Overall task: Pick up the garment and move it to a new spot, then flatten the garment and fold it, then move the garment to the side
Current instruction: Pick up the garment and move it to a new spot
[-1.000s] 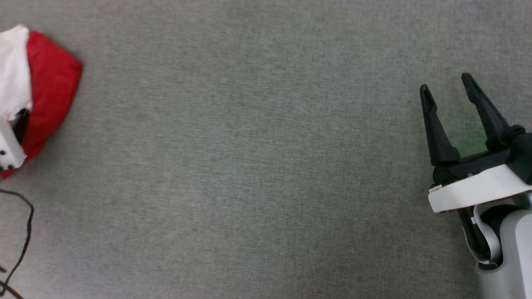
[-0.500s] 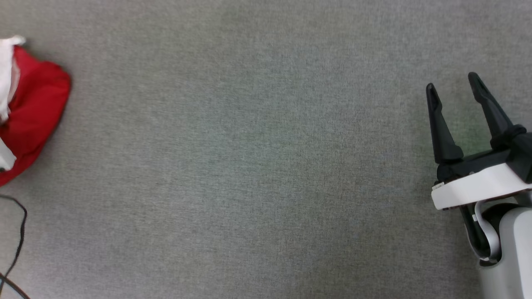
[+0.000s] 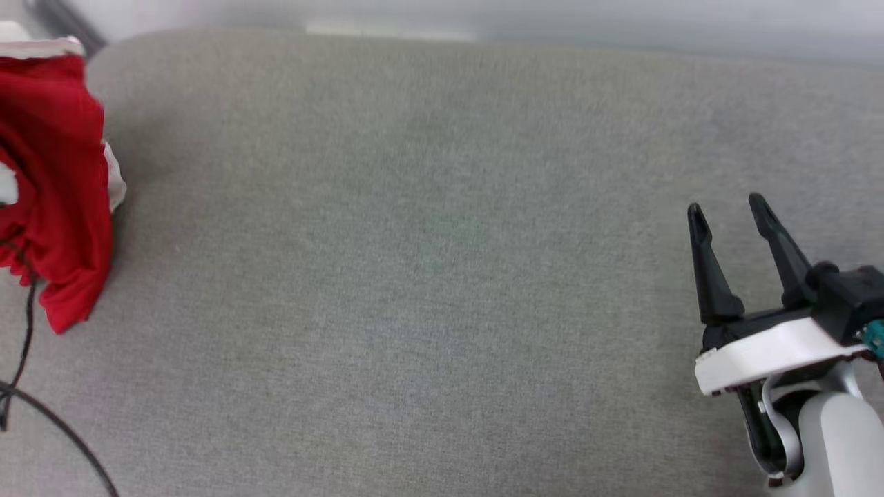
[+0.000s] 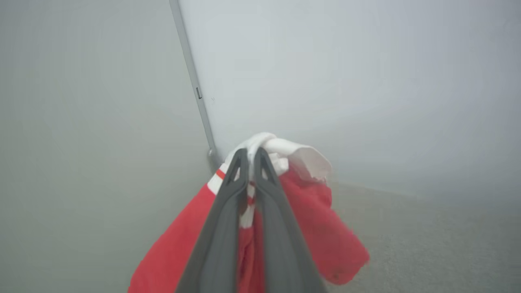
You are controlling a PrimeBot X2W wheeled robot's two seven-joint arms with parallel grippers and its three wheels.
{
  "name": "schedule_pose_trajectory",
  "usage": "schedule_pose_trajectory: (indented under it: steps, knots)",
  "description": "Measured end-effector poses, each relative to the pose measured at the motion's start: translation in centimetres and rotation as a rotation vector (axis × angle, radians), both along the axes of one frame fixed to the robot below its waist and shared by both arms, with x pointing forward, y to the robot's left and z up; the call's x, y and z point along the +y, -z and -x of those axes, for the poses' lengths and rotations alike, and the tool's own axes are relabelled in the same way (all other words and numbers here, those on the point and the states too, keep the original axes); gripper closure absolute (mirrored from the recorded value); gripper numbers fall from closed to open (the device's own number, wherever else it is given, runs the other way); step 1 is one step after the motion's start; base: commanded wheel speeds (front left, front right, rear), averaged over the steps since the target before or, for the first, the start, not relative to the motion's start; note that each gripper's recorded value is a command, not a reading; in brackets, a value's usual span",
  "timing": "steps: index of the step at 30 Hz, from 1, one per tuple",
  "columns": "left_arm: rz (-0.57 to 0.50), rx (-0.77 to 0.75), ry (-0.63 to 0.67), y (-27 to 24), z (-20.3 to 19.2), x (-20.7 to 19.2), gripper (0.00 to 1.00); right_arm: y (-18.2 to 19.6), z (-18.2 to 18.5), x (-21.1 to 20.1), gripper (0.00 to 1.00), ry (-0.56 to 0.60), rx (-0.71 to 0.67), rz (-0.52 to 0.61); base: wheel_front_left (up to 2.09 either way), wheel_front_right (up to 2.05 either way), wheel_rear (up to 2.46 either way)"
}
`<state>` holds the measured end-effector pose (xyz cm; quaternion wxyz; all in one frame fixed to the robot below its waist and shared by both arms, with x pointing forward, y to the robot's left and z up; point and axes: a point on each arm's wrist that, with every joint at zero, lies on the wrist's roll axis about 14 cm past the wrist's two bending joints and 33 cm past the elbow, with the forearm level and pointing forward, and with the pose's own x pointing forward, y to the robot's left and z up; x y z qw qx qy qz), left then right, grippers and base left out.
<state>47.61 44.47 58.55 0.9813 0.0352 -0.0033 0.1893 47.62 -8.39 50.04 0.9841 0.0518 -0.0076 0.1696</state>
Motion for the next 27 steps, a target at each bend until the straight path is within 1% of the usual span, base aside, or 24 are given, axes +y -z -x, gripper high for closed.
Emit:
schedule_pose_trajectory:
  steps: [3, 6, 8, 11, 16, 22, 24, 27]
  knots:
    - [-0.005, -0.084, 0.056, -2.7, -0.5, -2.2, 1.0, -1.4, 1.2, -0.7, 0.0, 0.023, -0.021, -0.006, 0.0, 0.0, 0.0]
    - [0.015, -0.176, 0.136, -5.1, -1.6, -5.6, 1.0, -2.5, 2.4, -1.8, 0.0, 0.055, -0.04, -0.009, 0.0, 0.0, 0.0]
    - [0.047, -0.236, 0.211, -6.4, -2.6, -8.9, 1.0, -3.0, 3.1, -2.8, 0.0, 0.08, -0.049, -0.006, 0.0, 0.0, 0.0]
    - [0.082, -0.283, 0.316, -6.8, -3.6, -14.2, 1.0, -3.5, 4.4, -4.3, 0.0, 0.121, -0.051, 0.0, 0.0, 0.0, 0.0]
    - [0.14, -0.356, 0.513, -7.8, -3.8, -23.2, 1.0, -4.6, 6.5, -7.4, 0.0, 0.205, -0.067, 0.01, 0.0, 0.0, 0.0]
    - [0.254, -0.364, 0.775, -8.0, -2.1, -34.8, 1.0, -5.3, 8.4, -10.7, 0.0, 0.3, -0.075, 0.019, 0.0, 0.0, 0.0]
    - [0.29, -0.358, 0.851, -7.7, -1.1, -38.0, 1.0, -5.2, 8.7, -11.4, 0.0, 0.319, -0.067, 0.021, 0.0, 0.0, 0.0]
    - [0.348, -0.296, 0.948, -5.5, 0.2, -42.2, 1.0, -4.7, 8.6, -11.7, 0.0, 0.329, -0.053, 0.023, 0.0, 0.0, 0.0]
